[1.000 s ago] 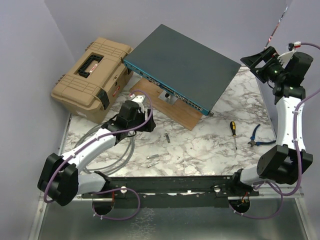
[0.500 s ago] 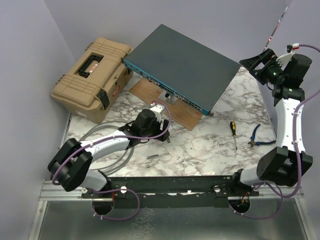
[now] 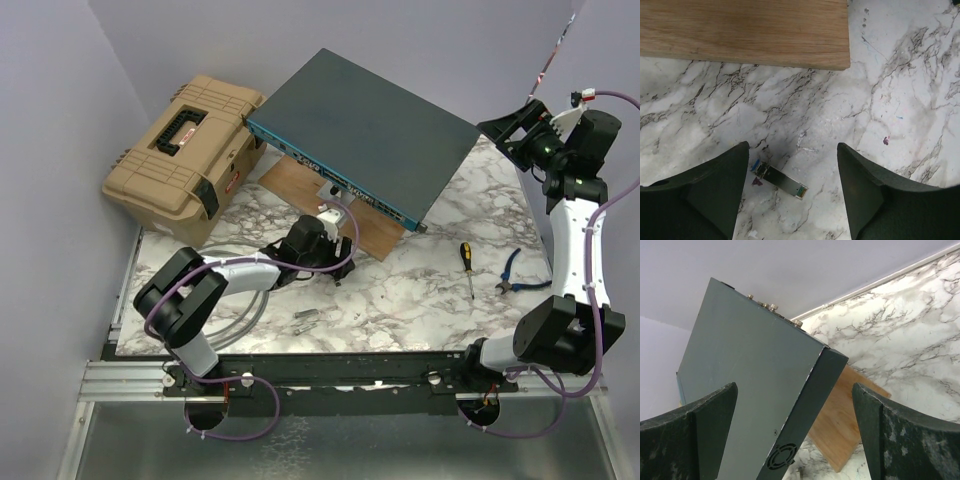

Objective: Insert the plug into the switch port
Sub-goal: Pick up the connector from the center of the board.

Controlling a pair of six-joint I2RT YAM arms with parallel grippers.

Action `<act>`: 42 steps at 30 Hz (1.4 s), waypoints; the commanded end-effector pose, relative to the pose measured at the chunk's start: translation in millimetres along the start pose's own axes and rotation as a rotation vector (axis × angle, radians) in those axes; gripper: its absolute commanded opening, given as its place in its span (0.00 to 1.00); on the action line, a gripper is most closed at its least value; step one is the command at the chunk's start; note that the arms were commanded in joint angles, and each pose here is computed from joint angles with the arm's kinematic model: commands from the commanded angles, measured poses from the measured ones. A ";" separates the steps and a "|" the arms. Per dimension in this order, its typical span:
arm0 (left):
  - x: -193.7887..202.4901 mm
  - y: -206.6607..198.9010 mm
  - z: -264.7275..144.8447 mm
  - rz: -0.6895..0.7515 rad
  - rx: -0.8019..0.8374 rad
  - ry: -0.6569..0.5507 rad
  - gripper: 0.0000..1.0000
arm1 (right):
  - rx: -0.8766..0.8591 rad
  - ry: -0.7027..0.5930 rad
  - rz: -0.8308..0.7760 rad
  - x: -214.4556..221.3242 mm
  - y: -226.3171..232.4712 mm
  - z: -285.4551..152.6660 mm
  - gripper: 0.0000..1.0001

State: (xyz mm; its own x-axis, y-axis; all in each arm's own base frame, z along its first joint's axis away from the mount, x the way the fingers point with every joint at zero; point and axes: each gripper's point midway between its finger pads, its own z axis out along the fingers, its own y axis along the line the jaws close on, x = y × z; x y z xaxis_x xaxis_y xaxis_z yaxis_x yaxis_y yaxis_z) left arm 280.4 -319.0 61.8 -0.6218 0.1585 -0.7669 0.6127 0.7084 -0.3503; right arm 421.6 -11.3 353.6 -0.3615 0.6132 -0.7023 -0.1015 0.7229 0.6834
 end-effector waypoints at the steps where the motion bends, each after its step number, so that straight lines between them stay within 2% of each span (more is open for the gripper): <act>1: -10.2 -14.1 13.4 0.051 0.079 -0.015 0.72 | -0.037 0.002 -0.022 2.5 9.2 -3.8 0.99; 10: 13.7 -14.8 19.0 0.059 0.092 0.069 0.70 | -0.038 0.007 -0.016 3.2 7.2 -1.4 0.99; 24: 41.0 8.6 -13.7 0.035 -0.044 0.142 0.70 | -0.044 0.012 -0.007 3.2 5.1 2.9 0.99; 36: 38.2 -12.7 -25.7 0.053 0.045 0.133 0.69 | -0.052 0.015 -0.004 3.3 5.1 4.7 0.99; 42: 41.2 -5.1 -33.0 0.071 0.001 0.130 0.69 | -0.044 0.011 -0.011 2.2 5.2 3.3 0.99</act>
State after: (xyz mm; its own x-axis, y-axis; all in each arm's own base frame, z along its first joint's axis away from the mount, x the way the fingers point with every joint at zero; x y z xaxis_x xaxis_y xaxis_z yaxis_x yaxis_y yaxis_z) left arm 240.8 -300.2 47.0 -0.6540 0.2791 -0.7031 0.6445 0.6922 -0.3248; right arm 422.6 -8.0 355.9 -0.3640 0.6099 -0.7040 -0.1306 0.7149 0.6869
